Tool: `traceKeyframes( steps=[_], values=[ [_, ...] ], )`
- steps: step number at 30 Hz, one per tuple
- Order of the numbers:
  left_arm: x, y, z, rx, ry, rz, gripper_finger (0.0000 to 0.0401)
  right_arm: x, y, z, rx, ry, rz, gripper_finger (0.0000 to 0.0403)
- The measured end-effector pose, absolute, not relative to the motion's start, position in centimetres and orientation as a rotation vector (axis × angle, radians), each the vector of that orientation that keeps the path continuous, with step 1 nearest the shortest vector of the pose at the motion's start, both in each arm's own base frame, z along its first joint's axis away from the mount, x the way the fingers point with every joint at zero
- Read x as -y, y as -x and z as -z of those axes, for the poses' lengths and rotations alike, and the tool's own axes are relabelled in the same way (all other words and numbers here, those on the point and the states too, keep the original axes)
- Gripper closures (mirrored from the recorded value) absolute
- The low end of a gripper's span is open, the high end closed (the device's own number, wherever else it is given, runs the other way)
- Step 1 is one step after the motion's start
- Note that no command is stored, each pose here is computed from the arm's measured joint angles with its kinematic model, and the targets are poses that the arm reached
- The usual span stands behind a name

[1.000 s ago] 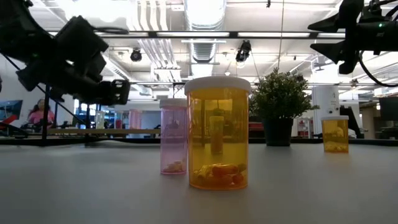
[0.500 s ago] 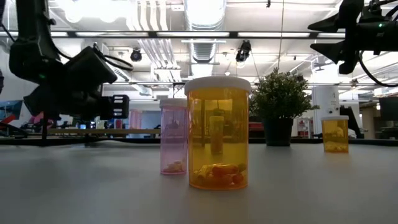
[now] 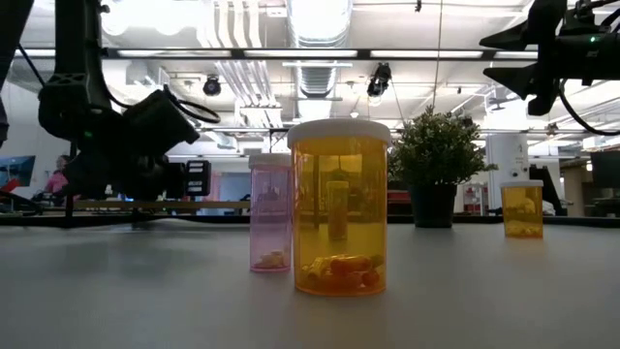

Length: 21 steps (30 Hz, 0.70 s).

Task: Pick and place medicine bottles onto shelf by color
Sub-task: Put the left blue pill bottle on the shelf aligned with the other blue pill bottle

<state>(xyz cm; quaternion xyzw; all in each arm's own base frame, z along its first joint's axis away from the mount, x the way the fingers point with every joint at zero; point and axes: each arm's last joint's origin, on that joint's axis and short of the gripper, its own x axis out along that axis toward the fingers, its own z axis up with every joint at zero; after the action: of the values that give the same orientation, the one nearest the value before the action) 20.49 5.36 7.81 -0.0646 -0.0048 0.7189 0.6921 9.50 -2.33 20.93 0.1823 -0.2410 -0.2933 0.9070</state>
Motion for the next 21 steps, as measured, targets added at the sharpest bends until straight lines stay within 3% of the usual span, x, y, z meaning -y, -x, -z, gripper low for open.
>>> traceKeyframes(
  steps=[21],
  values=[
    [-7.4, -20.2, -7.8, -0.021, 0.192, -1.651, 0.0312, 2.3, -9.5, -20.9, 0.498, -0.376, 0.606, 0.0142]
  ],
)
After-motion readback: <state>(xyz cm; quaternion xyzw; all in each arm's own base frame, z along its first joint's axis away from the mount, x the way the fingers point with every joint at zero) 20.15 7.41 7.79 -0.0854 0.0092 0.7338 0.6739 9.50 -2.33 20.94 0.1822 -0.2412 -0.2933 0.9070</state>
